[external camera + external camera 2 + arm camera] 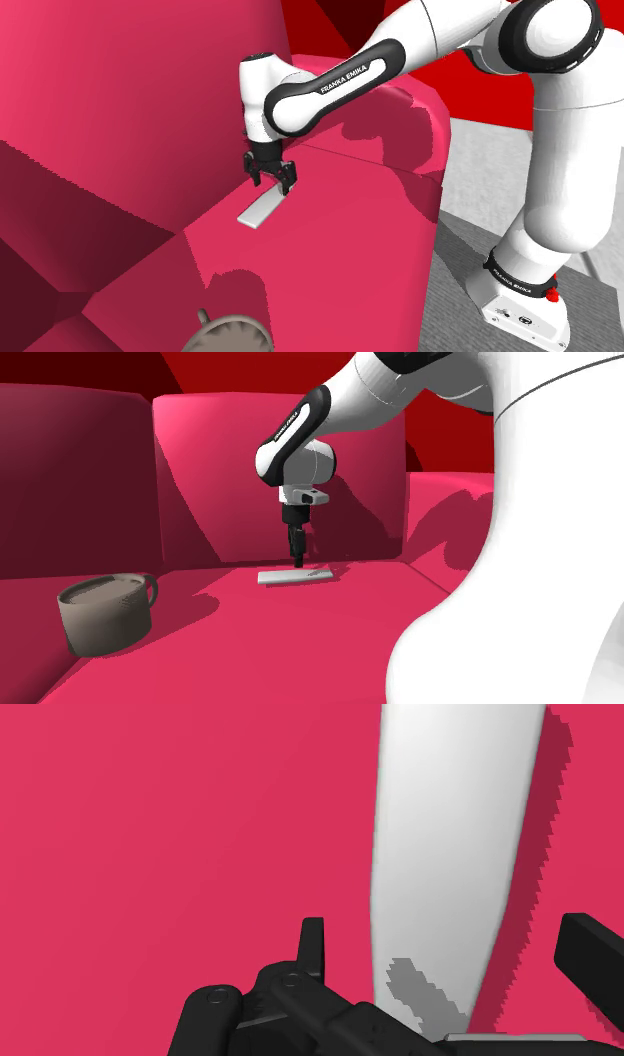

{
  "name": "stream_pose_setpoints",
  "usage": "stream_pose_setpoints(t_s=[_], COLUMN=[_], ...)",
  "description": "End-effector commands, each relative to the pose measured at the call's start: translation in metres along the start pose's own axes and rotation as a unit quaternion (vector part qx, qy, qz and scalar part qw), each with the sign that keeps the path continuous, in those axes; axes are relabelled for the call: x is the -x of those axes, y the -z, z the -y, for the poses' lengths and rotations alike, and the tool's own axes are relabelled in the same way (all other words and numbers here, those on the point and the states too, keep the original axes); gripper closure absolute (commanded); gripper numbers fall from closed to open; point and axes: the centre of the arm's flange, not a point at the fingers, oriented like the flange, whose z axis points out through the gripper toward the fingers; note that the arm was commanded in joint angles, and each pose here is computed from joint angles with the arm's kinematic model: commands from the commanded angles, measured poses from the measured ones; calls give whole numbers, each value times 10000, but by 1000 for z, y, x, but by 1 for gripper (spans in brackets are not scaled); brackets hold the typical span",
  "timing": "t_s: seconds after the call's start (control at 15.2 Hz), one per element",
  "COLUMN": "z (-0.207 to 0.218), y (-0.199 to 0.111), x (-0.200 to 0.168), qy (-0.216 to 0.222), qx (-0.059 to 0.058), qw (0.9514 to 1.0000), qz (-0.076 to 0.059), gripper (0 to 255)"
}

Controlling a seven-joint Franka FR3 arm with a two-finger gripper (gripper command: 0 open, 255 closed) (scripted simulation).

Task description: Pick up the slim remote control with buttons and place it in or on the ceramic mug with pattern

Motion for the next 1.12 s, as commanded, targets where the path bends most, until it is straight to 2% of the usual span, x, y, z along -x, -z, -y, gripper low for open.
stream_pose_setpoints(t_s=[0.0, 0.46, 0.99, 1.06], z=[11, 11, 11, 11], y=[-7, -47, -47, -47], x=[-3, -3, -3, -3], qy=[-221, -221, -221, -221], qx=[-15, -15, -15, -15], qw=[9998, 9998, 9998, 9998], qz=[-18, -18, -18, -18], gripper=[0, 0, 0, 255])
